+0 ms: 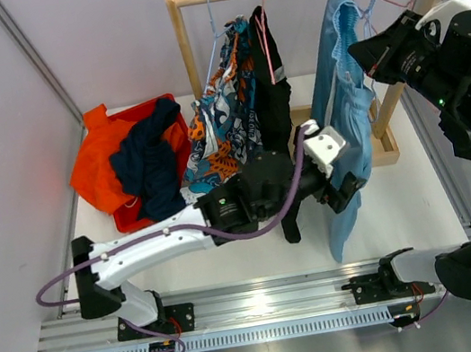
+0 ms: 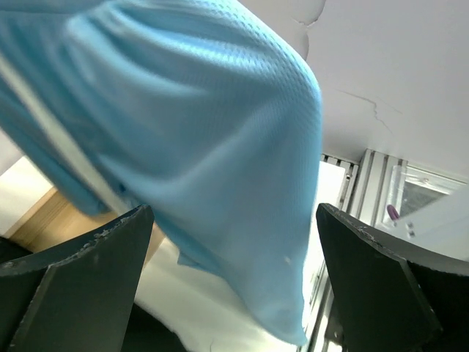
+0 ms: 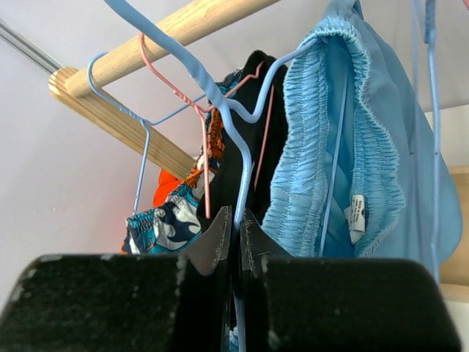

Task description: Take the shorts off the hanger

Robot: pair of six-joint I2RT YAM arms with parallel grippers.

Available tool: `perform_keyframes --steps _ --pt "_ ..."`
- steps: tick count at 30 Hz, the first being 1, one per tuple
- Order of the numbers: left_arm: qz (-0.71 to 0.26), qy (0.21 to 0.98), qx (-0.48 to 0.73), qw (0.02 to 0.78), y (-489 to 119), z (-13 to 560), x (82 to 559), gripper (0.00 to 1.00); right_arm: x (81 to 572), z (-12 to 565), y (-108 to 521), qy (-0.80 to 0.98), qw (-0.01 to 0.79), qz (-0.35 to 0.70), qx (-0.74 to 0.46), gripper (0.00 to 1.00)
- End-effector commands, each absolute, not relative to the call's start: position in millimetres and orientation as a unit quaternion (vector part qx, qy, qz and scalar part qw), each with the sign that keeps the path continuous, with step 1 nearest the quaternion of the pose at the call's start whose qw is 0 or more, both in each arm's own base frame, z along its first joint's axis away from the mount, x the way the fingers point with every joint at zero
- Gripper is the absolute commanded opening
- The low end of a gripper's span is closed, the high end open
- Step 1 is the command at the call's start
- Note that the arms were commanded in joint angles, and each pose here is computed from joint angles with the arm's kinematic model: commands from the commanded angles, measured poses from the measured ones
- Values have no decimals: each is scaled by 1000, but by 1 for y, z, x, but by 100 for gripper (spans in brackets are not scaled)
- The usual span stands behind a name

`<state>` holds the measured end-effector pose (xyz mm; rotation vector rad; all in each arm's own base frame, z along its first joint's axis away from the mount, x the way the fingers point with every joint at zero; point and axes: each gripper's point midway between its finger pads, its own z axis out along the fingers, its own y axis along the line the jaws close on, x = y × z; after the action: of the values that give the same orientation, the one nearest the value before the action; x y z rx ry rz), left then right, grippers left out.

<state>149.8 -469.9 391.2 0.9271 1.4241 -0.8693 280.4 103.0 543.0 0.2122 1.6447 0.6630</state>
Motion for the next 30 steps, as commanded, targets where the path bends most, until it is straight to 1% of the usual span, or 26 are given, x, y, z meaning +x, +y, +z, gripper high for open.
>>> perform_keyframes --steps 1,2,6,7,8,9,10,11,12,14,15,17,18,19,20,21,22,23,25,26,27,28,30 --pt "-415 576 373 597 -487 434 145 99 261 580 103 666 667 322 84 0" --pt "-412 583 378 590 -495 424 147 99 260 579 103 667 666 323 84 0" --pt "-417 585 376 585 -506 416 148 98 254 577 102 667 666 323 83 0" --pt "-414 587 373 587 -507 415 150 97 254 576 102 668 665 323 84 0" --pt "-410 590 374 587 -508 409 152 93 253 576 101 668 665 322 84 0" --pt "-413 586 366 594 -512 411 154 83 250 577 101 667 666 324 84 0" --pt "-412 586 363 596 -513 411 155 76 250 576 101 668 664 324 86 0" --pt "-414 583 360 599 -514 410 156 65 248 578 100 667 666 324 85 0" --pt "-414 581 360 601 -515 409 156 37 246 577 100 668 665 324 85 0" --pt "-418 579 357 602 -515 408 156 14 246 576 99 670 664 322 84 0" --pt "-418 582 357 599 -515 405 155 0 246 575 99 670 664 321 84 0" --pt "-425 576 354 602 -507 409 147 0 248 575 99 671 663 320 85 0" --pt "-413 589 363 593 -505 386 143 0 249 575 99 672 665 316 83 0" --pt "-417 583 356 600 -494 396 138 0 251 574 99 672 665 315 83 0" --pt "-421 579 362 597 -493 395 122 0 252 577 98 671 667 314 82 0" --pt "-420 580 354 601 -486 396 115 0 254 577 97 671 668 310 80 0" --pt "-401 598 374 585 -480 356 107 0 256 578 97 672 669 308 80 0" --pt "-422 587 371 583 -472 365 82 0 258 582 96 669 673 305 80 0" --pt "-405 608 387 562 -460 319 62 0 264 583 91 670 677 294 81 0" --pt "-419 612 392 545 -453 306 39 0 266 587 90 667 680 293 81 0" --pt "-418 620 385 541 -449 299 32 0 269 586 90 670 677 293 79 0" --pt "-423 627 391 524 -446 284 15 0 270 588 86 668 680 290 83 0" --pt "-419 635 393 516 -441 271 6 0 274 587 85 669 679 288 85 0"
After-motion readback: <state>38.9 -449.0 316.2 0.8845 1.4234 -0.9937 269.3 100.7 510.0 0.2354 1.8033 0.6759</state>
